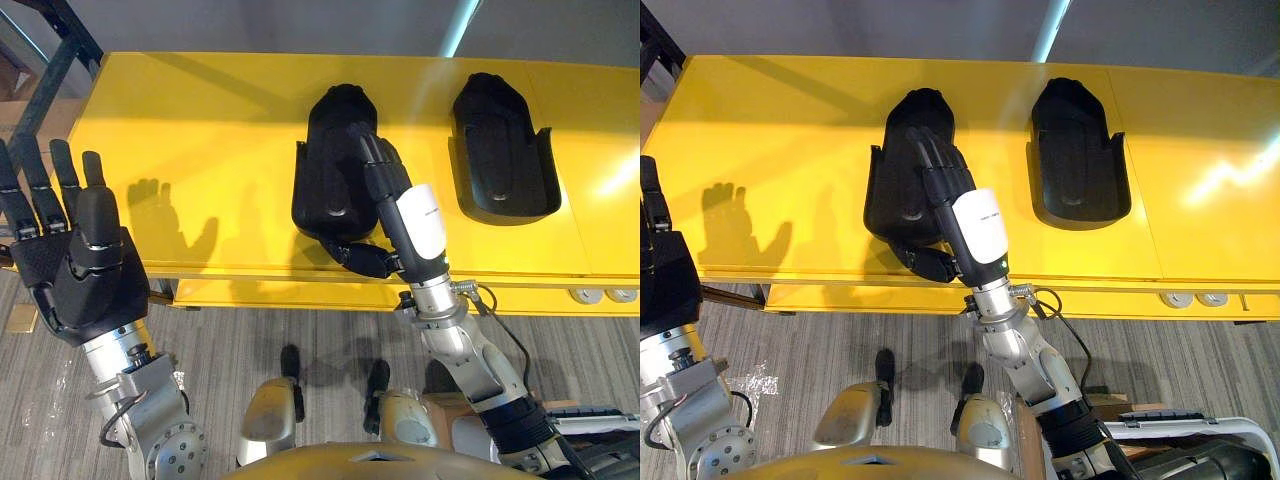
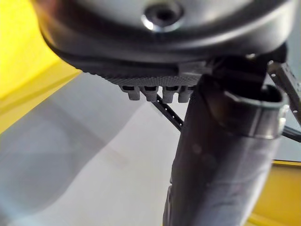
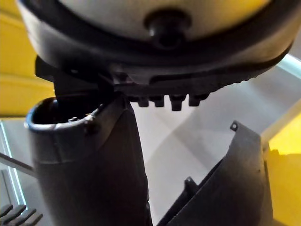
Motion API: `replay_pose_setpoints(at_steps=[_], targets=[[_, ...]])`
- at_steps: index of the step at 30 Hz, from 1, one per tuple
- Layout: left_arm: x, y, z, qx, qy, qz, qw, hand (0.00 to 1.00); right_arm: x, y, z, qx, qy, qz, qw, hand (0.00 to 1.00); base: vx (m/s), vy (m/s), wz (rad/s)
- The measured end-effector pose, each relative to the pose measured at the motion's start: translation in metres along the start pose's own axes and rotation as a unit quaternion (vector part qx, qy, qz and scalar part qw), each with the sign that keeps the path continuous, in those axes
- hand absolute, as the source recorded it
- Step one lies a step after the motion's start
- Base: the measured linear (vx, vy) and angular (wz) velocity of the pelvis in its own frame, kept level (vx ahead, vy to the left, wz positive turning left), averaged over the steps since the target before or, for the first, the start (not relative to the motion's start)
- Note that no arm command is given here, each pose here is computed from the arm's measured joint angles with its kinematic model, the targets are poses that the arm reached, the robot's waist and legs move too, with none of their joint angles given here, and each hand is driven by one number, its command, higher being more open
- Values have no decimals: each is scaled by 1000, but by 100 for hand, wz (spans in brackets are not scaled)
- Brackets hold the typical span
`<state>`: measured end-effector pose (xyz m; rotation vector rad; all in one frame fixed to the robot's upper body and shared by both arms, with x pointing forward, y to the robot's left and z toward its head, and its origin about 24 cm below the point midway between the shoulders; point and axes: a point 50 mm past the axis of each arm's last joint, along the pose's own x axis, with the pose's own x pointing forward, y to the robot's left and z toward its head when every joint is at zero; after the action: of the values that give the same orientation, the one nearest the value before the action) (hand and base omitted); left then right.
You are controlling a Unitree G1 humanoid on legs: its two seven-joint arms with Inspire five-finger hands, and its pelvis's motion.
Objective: Walk over and take three plastic housings, then place them on the shelf
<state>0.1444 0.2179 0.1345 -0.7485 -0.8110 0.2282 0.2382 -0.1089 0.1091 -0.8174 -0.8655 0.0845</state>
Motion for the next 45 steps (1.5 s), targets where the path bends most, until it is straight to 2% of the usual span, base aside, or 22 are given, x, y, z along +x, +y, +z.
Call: replay_pose_setpoints(at_steps=[13, 24, 31, 37, 45], targets=[[1, 0, 0, -6, -5, 1, 1000, 100, 19, 5, -12, -33, -10, 3, 999, 100, -14, -6, 4], [2, -1, -1, -8, -1, -1, 1000, 100, 24, 5, -23, -53, 20, 4, 998, 100, 0, 0, 0], [2, -2, -3, -7, 9, -17, 1000, 100, 26, -8, -22, -61, 16, -15, 998, 100, -4, 0, -3], [2, -2, -5, -5, 26, -21, 999, 100, 24, -22, 3, -13, -57, -33, 998, 100, 1, 4, -13], [1, -5, -8, -7, 42, -56, 998, 100, 9, -41, 40, 114, -146, -58, 981, 100, 25, 0, -5]])
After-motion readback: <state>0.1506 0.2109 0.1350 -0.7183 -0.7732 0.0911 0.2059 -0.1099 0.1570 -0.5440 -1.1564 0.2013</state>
